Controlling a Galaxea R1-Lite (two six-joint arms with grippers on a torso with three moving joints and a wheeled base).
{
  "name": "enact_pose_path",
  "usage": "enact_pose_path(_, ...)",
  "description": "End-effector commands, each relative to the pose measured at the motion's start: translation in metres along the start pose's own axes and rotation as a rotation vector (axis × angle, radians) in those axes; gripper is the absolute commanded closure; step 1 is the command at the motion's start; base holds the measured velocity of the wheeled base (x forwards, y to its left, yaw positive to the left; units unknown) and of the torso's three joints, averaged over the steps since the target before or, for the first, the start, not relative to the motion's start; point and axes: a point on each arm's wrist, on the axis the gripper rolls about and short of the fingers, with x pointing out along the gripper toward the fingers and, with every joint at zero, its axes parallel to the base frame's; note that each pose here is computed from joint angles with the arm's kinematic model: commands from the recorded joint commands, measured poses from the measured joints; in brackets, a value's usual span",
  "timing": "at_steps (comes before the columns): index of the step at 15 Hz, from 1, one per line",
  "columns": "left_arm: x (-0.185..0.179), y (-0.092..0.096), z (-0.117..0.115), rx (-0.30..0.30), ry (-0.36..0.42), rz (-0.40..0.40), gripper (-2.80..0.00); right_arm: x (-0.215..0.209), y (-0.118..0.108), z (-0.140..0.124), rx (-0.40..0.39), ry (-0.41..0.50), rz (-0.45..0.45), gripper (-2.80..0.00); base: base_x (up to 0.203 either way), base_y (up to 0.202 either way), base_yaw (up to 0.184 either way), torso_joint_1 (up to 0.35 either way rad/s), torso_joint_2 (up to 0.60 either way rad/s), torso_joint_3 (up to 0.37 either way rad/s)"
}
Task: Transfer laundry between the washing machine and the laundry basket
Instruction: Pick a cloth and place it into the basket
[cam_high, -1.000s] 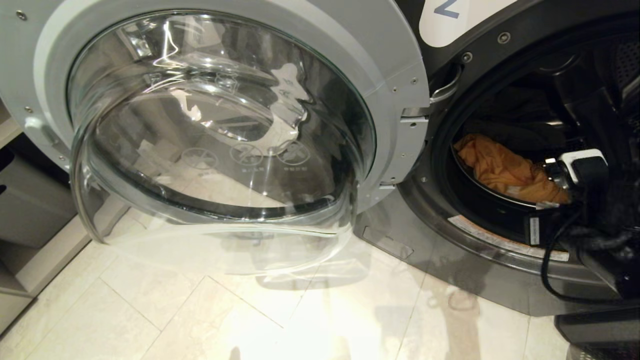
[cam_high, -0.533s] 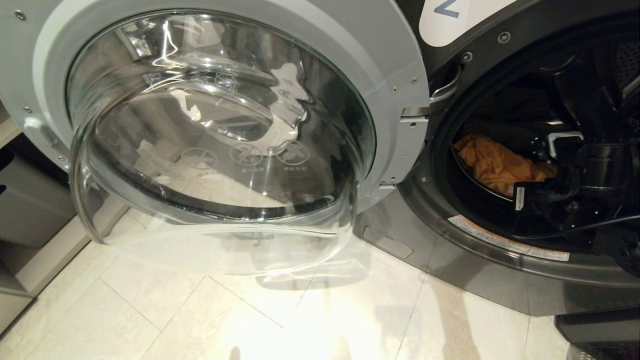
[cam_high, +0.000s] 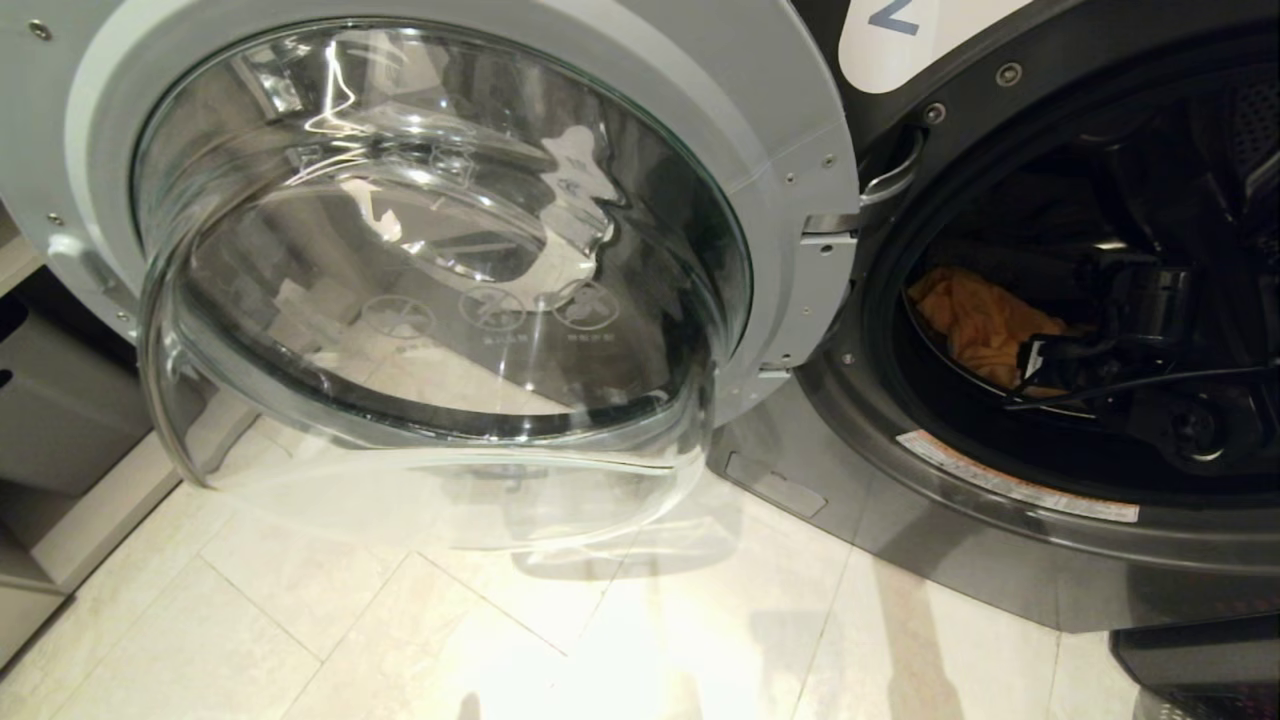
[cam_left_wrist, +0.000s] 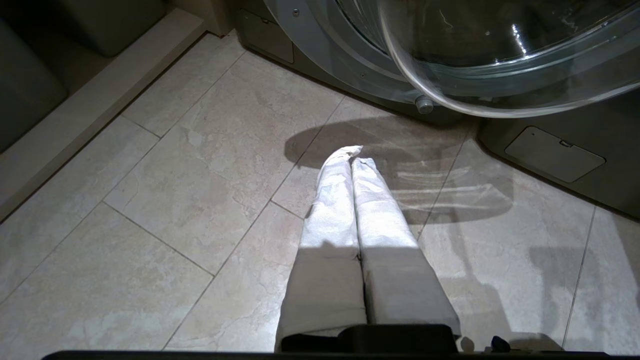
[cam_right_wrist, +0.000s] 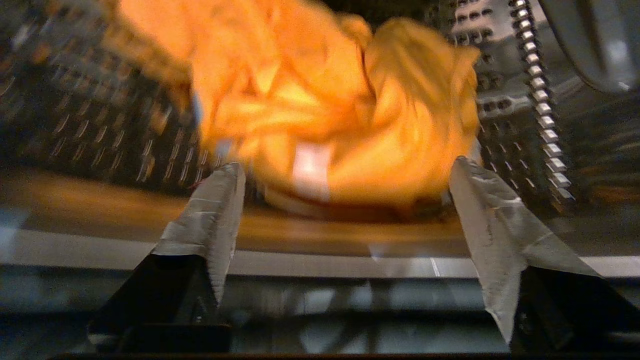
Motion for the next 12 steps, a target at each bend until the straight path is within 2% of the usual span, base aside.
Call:
enact_pose_path(1,0.002,0.000,-0.011,0.001,0.039,0.000,0.00,0.036,0.003,-0.012,0.020,0.008,-0.036,-2.80,0.000,0.000,0.000,0.000,0.00,0.000)
enact_pose_path(9,0.002,0.000,-0.011,0.010,0.041,-0.003,0.00,0.121,0.002,0.005,0.103,-0.069,-0.126,-2.80,0.000,0.000,0.000,0.000,0.00,0.000)
enact_pose_path(12,0.002,0.000,-0.011,0.019,0.042,-0.005,0.00,0.149,-0.006,-0.004,0.099,-0.046,-0.165,-2.80,0.000,0.000,0.000,0.000,0.00,0.000)
